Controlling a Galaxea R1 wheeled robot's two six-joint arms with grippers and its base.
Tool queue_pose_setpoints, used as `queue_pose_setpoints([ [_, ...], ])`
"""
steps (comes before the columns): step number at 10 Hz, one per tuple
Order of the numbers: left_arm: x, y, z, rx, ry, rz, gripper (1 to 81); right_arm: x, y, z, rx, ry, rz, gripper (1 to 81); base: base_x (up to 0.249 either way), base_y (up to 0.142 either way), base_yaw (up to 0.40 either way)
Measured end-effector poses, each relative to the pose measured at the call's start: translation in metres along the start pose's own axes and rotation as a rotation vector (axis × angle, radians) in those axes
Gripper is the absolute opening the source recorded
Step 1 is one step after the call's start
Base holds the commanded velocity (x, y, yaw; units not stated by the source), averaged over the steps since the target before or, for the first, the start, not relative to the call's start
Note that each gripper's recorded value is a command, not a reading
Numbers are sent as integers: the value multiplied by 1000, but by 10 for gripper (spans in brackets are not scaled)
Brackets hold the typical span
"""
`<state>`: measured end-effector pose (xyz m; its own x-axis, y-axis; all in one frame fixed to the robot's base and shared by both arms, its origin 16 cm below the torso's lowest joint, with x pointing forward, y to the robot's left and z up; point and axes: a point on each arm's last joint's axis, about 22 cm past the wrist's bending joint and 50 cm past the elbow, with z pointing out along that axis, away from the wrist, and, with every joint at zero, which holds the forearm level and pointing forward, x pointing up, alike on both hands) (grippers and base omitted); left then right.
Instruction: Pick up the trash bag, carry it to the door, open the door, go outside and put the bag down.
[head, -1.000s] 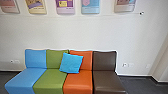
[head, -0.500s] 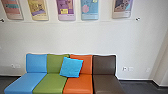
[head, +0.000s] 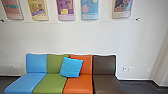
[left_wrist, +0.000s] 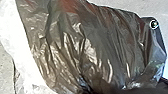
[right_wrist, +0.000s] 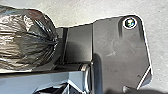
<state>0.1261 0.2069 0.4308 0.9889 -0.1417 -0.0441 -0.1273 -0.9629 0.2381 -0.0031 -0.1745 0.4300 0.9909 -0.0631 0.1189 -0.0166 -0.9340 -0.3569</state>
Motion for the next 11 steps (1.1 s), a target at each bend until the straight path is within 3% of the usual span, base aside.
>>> queue_pose_setpoints([
  [11, 0, 0, 0, 1, 0, 1, 10, -2, -9, 4, 3, -2, -1, 811, 0, 0, -28],
])
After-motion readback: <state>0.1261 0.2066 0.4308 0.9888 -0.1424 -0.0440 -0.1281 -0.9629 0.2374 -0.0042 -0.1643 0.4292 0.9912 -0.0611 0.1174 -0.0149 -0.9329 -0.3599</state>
